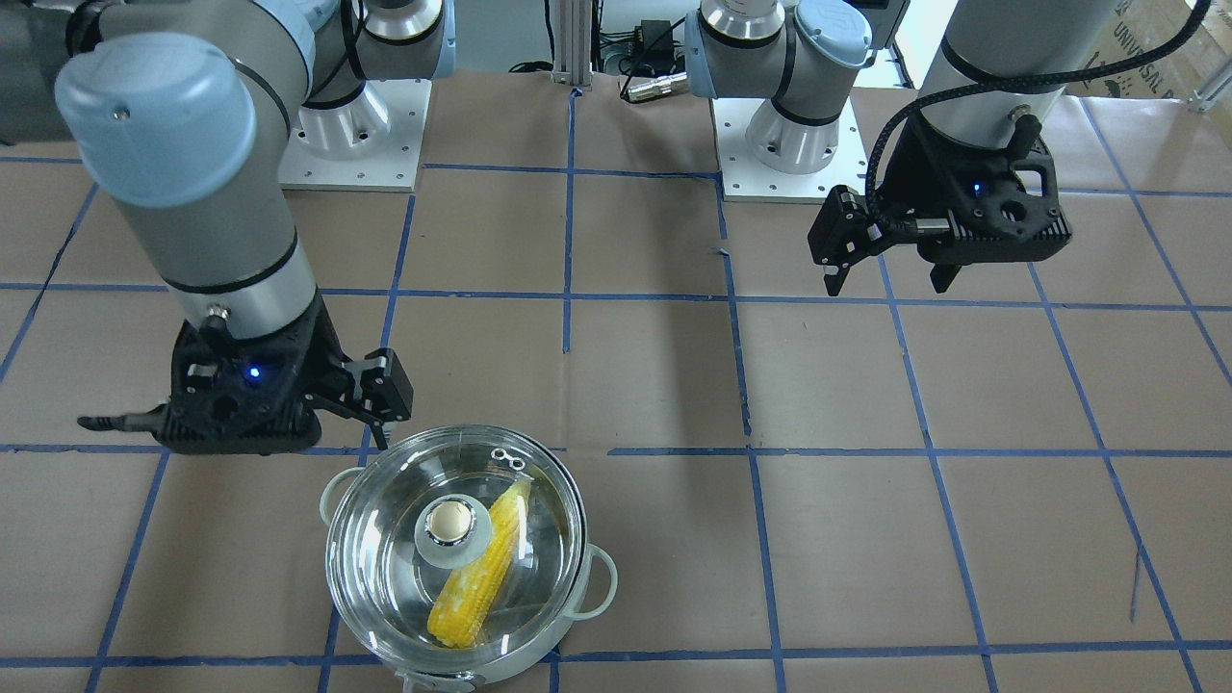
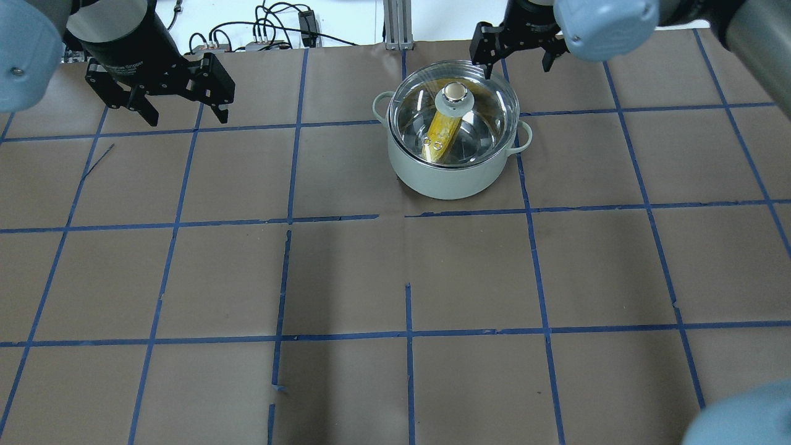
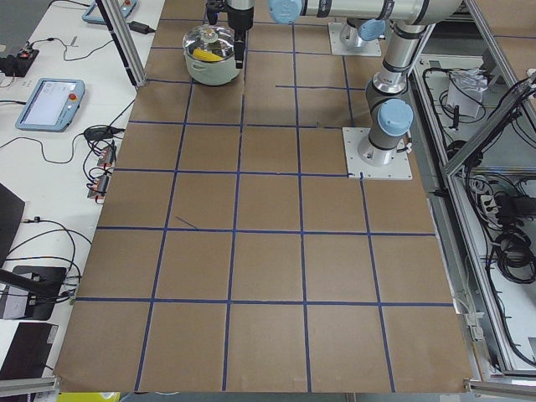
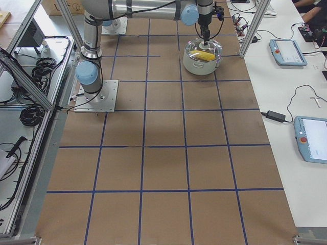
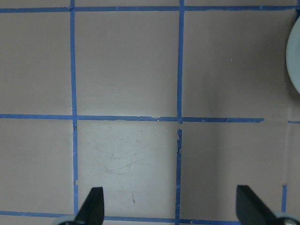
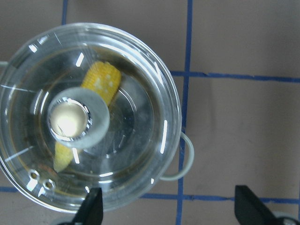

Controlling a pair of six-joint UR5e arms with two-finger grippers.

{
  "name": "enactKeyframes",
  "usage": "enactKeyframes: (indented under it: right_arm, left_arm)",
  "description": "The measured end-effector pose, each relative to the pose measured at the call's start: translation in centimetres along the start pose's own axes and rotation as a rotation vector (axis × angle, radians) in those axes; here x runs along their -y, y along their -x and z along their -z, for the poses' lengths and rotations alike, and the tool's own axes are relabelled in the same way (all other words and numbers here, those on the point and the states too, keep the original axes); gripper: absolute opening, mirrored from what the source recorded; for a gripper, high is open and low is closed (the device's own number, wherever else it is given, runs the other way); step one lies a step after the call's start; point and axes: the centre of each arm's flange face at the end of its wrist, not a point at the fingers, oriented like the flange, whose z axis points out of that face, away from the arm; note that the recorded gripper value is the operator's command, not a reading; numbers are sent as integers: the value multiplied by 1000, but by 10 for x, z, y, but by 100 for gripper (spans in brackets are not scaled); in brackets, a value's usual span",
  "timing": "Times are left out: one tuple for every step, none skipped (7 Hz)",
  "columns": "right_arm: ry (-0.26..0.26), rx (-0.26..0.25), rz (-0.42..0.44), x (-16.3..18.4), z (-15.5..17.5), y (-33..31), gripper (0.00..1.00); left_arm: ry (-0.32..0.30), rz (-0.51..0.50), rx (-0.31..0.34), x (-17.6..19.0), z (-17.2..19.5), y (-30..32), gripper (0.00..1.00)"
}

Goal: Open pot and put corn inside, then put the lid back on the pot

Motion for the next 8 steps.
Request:
enactKeyframes:
  right_arm:
    - [-3,0,-36,-38,9,-23,99]
    - [-7,3,-58,-68,18,-34,99]
    - [-6,5,-69,-85,26,-37,99]
    - [11,9,-73,-96,39,-38,99]
    - [35,19,-74,-106,56,-35,99]
    - [57,33,-74,-108,74,-33,99]
    - [80,40,-72,-108,88,-32,99]
    - [98,42,-66,-108,101,-30,99]
  left_arm:
    - [-3,0,0,0,0,0,100]
    - [-4,0,0,0,0,0,100]
    - [-5,1,0,1,0,0,100]
    - [-5,1,0,1,-1,0,100]
    - [-5,1,0,1,-1,0,100]
    - [-5,1,0,1,-1,0,100]
    - [-5,1,0,1,-1,0,100]
    - [-5,1,0,1,-1,0,100]
